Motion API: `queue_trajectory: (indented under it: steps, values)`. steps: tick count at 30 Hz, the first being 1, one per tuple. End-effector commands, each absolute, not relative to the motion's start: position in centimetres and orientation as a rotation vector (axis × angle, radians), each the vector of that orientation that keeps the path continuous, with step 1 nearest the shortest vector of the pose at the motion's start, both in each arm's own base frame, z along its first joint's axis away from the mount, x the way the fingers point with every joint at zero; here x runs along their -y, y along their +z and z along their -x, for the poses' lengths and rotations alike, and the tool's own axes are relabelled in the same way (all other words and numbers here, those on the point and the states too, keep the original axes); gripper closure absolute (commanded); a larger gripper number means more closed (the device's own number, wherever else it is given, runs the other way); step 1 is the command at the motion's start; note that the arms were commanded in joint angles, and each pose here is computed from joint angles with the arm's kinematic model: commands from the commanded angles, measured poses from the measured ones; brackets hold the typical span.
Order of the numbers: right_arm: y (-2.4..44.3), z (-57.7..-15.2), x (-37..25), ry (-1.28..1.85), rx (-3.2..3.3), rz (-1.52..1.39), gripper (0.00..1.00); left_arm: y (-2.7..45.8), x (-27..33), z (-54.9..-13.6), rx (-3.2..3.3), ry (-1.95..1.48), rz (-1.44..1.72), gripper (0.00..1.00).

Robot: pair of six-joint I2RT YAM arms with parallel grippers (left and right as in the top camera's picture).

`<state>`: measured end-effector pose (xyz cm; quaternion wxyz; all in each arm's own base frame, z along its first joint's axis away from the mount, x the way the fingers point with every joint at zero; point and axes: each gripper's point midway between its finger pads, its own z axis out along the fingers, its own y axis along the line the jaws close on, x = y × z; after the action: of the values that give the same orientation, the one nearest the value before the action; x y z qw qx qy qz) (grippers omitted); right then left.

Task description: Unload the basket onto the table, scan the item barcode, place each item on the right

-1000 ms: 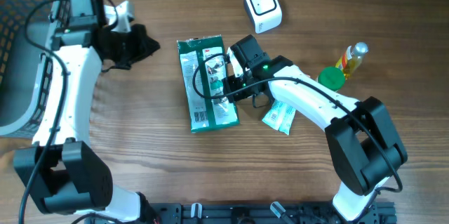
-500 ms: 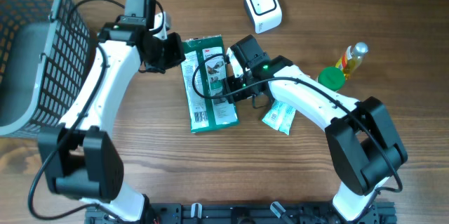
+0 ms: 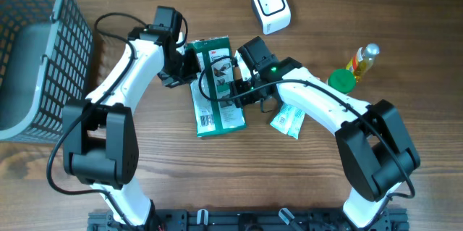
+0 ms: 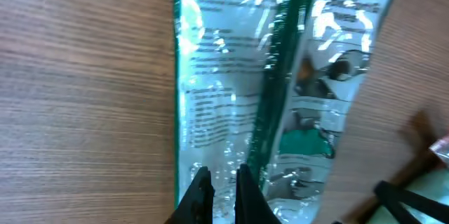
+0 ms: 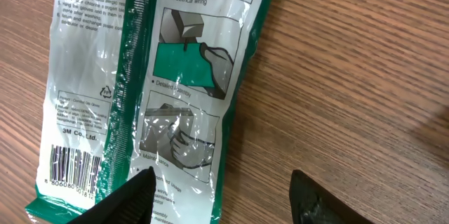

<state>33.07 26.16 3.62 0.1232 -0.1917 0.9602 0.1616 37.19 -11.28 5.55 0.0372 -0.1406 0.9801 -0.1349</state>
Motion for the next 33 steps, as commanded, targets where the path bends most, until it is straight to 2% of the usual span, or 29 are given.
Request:
queue_trajectory:
  steps: [1, 4, 16, 24, 28, 33]
  values:
    - [2.3, -32.4, -26.1, 0.48, -2.844, 0.553, 0.38, 3.3, 10.4, -35.9, -3.046, -0.333, 0.497, 0.96]
    - [1.9, -32.7, -26.3, 0.483, -2.838, 0.555, 0.35, 1.8, 10.2, -35.2, -3.048, -0.333, 0.513, 0.96]
    - [1.6, -33.5, -26.9, 0.507, -2.804, 0.556, 0.35, -2.3, 9.9, -33.8, -3.006, -0.352, 0.563, 0.91]
    - [-0.1, -32.8, -28.1, 0.739, -2.853, 0.548, 0.36, -2.6, 9.9, -33.6, -3.003, -0.353, 0.562, 0.89]
    - [-1.1, -32.0, -28.7, 0.882, -2.928, 0.428, 0.49, -2.6, 9.9, -33.6, -3.003, -0.353, 0.561, 0.89]
    - [-1.2, -30.0, -31.3, 1.212, -2.93, 0.449, 0.5, -2.6, 9.9, -33.6, -3.003, -0.353, 0.561, 0.89]
